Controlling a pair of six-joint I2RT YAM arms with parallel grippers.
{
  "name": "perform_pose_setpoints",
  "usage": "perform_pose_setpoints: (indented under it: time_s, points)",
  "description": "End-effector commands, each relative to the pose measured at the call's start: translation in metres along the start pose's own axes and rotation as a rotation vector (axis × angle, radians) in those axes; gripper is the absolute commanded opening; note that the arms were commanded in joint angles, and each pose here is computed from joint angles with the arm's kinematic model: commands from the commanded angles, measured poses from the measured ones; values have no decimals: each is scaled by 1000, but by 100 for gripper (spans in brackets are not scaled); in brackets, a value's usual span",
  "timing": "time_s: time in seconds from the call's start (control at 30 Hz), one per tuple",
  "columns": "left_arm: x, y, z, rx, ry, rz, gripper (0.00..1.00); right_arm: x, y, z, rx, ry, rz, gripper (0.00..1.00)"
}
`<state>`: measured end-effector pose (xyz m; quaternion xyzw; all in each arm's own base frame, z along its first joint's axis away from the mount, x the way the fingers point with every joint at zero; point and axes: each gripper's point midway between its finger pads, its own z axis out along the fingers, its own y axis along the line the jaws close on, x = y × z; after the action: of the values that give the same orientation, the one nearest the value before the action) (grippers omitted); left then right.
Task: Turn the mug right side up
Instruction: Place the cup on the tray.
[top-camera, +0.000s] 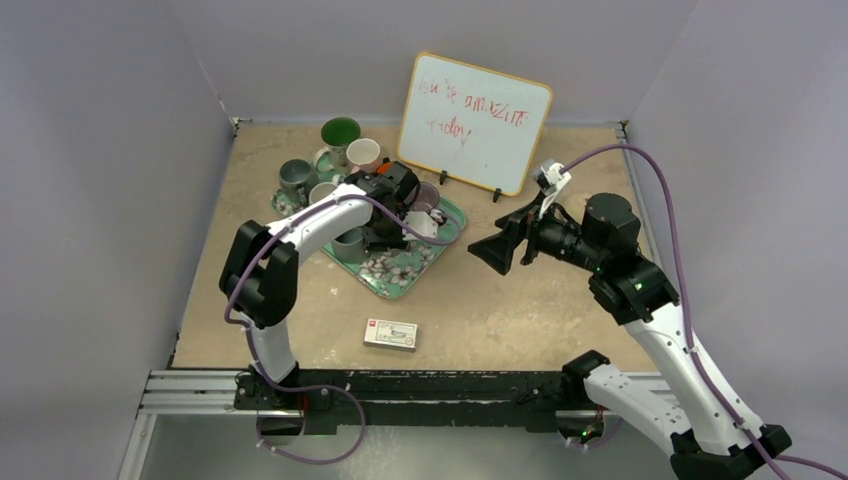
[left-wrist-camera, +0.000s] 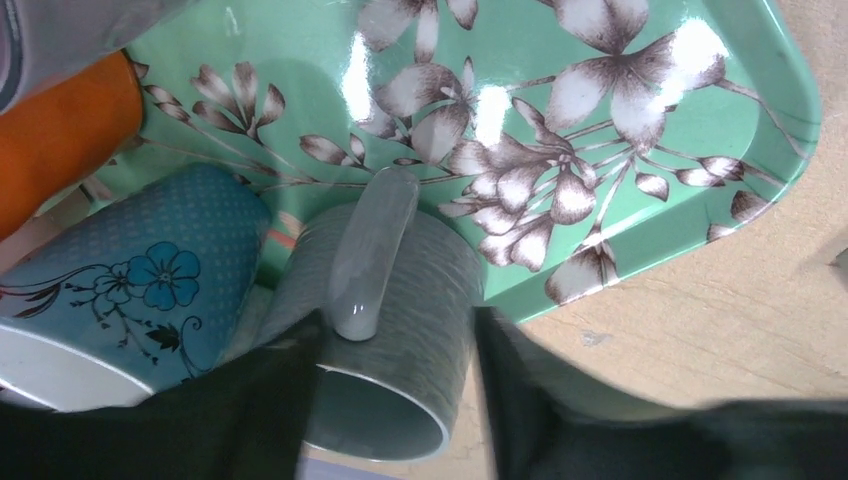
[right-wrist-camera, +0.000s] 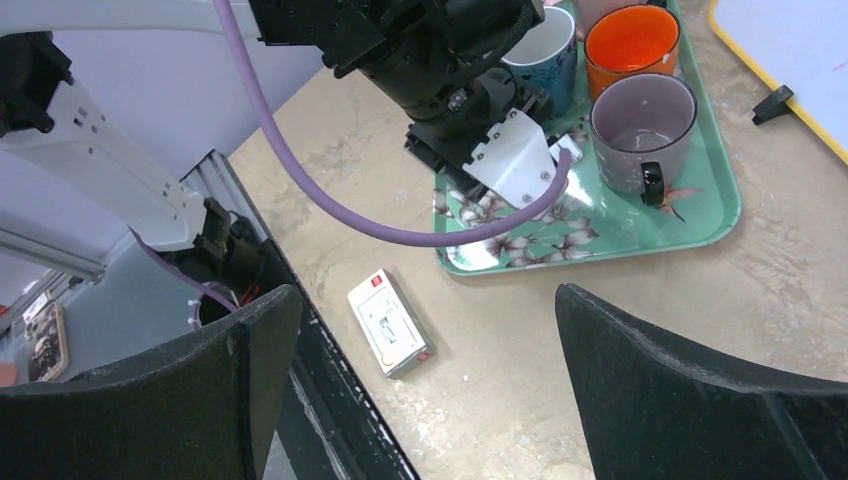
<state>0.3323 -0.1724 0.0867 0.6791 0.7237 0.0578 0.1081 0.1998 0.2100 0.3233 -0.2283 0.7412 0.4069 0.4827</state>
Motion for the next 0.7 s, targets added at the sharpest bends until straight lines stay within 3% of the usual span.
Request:
perform_pose_setpoints:
  time_s: [0.0,0.03,0.07,0.13,0.37,0.67]
  points:
    - [-22,8,-46,-54,-137,-64,65,-4,-2,4,-1,-21,4,99]
    - [-31,7,-55,-46,-197,-79,80,-3,-3,5,-1,-17,14,99]
    - [-41,9,-66,-55,-258,-95,89,-1,-4,7,-2,-11,25,99]
    - [-57,13,-90,-87,-379,-143,93,2,-4,9,-4,-2,42,99]
    - [-76,32,-148,-197,-639,-444,98,12,-17,17,40,16,106,99]
    - [-62,24,-209,-225,-888,-896,99,49,-85,29,397,138,295,99]
